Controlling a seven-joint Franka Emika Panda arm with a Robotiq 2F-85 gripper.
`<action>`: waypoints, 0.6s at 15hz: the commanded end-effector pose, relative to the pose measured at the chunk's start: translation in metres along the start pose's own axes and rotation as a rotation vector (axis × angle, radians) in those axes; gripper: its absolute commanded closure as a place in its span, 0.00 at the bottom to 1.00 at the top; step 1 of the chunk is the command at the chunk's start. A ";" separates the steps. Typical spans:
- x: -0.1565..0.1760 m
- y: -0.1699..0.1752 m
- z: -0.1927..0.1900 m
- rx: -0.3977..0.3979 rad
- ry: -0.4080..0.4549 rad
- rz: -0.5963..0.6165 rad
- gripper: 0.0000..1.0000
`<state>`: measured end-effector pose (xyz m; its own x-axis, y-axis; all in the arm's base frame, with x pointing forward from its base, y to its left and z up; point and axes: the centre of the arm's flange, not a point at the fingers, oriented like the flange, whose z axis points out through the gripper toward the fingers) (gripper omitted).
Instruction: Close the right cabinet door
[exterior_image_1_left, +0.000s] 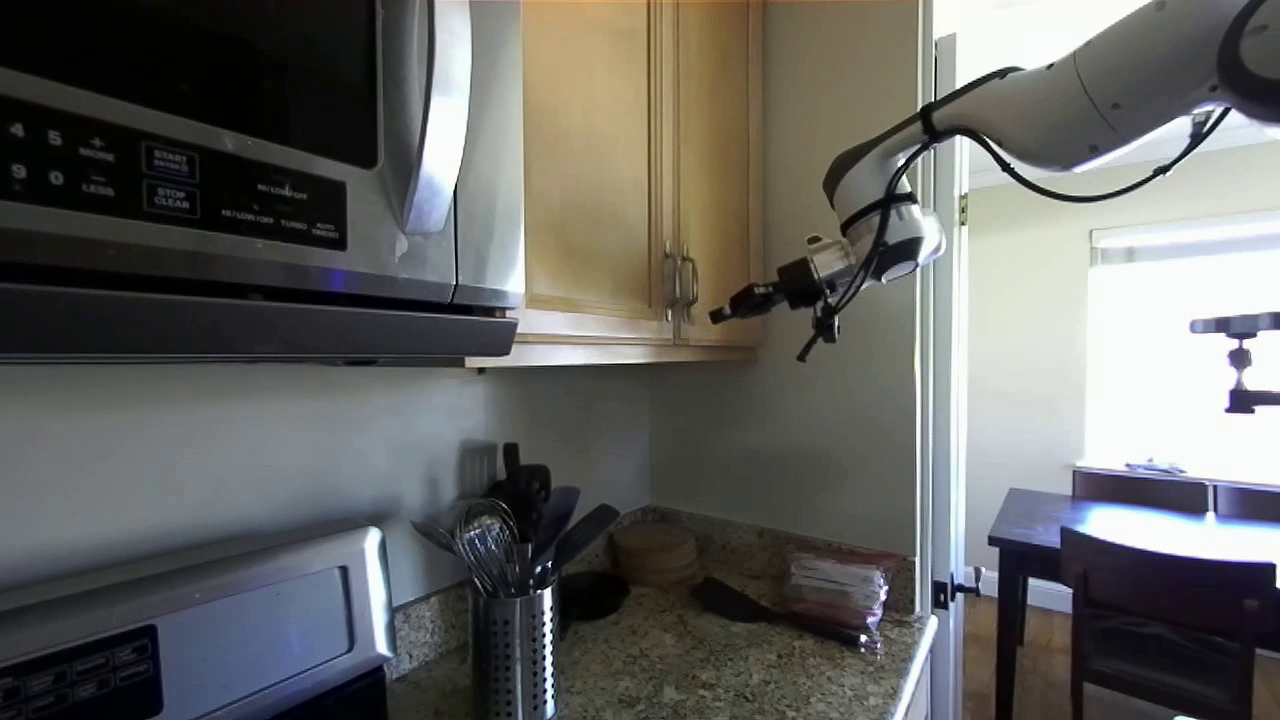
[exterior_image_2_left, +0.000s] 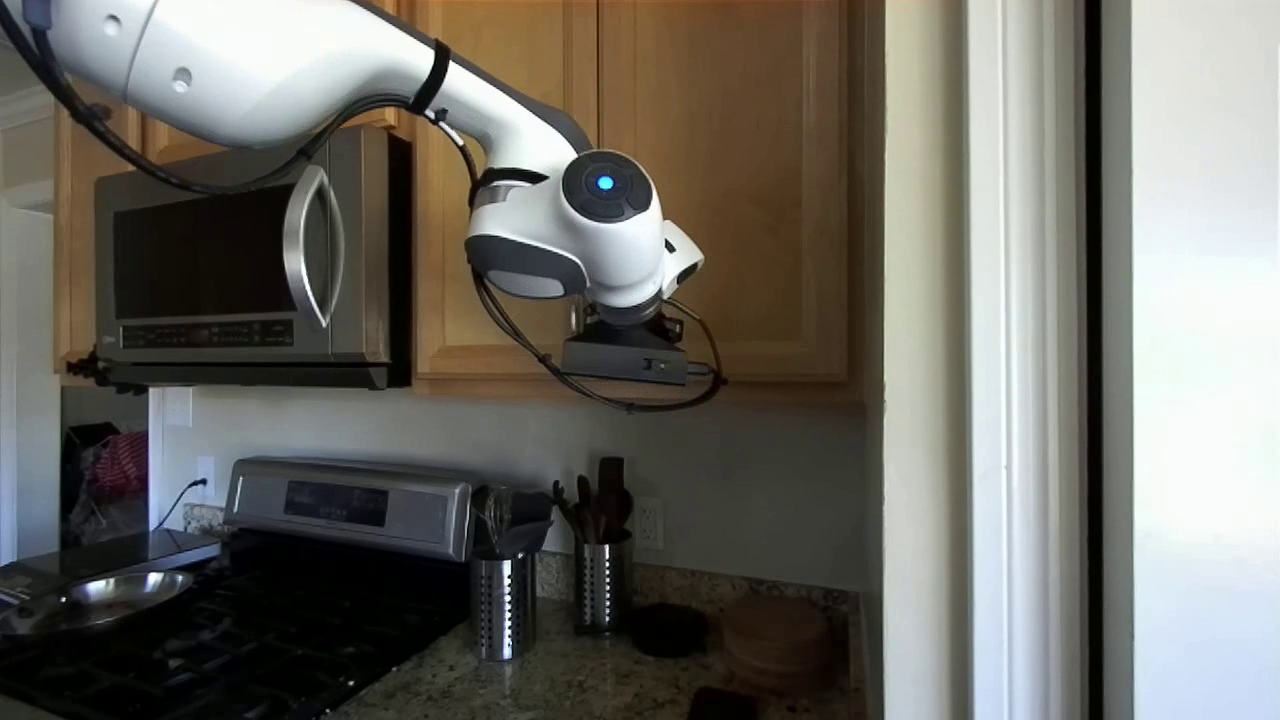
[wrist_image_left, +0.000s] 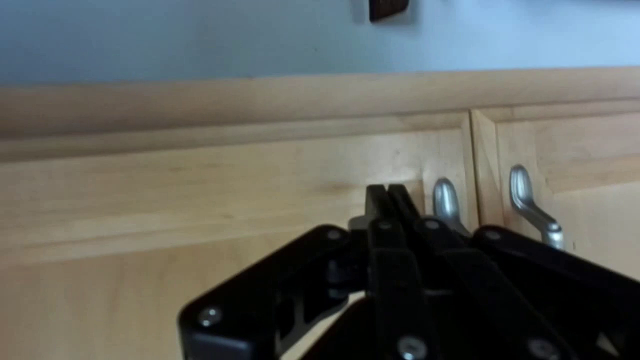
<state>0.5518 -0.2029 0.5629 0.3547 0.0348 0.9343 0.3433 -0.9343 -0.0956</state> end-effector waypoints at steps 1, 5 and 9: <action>-0.026 0.008 -0.055 -0.057 -0.176 0.003 0.94; -0.046 0.012 -0.094 -0.124 -0.377 0.000 0.62; -0.055 -0.003 -0.117 -0.151 -0.542 0.014 0.42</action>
<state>0.4646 -0.2586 0.5408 0.7036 0.1702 0.6900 0.2314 -0.9729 0.0040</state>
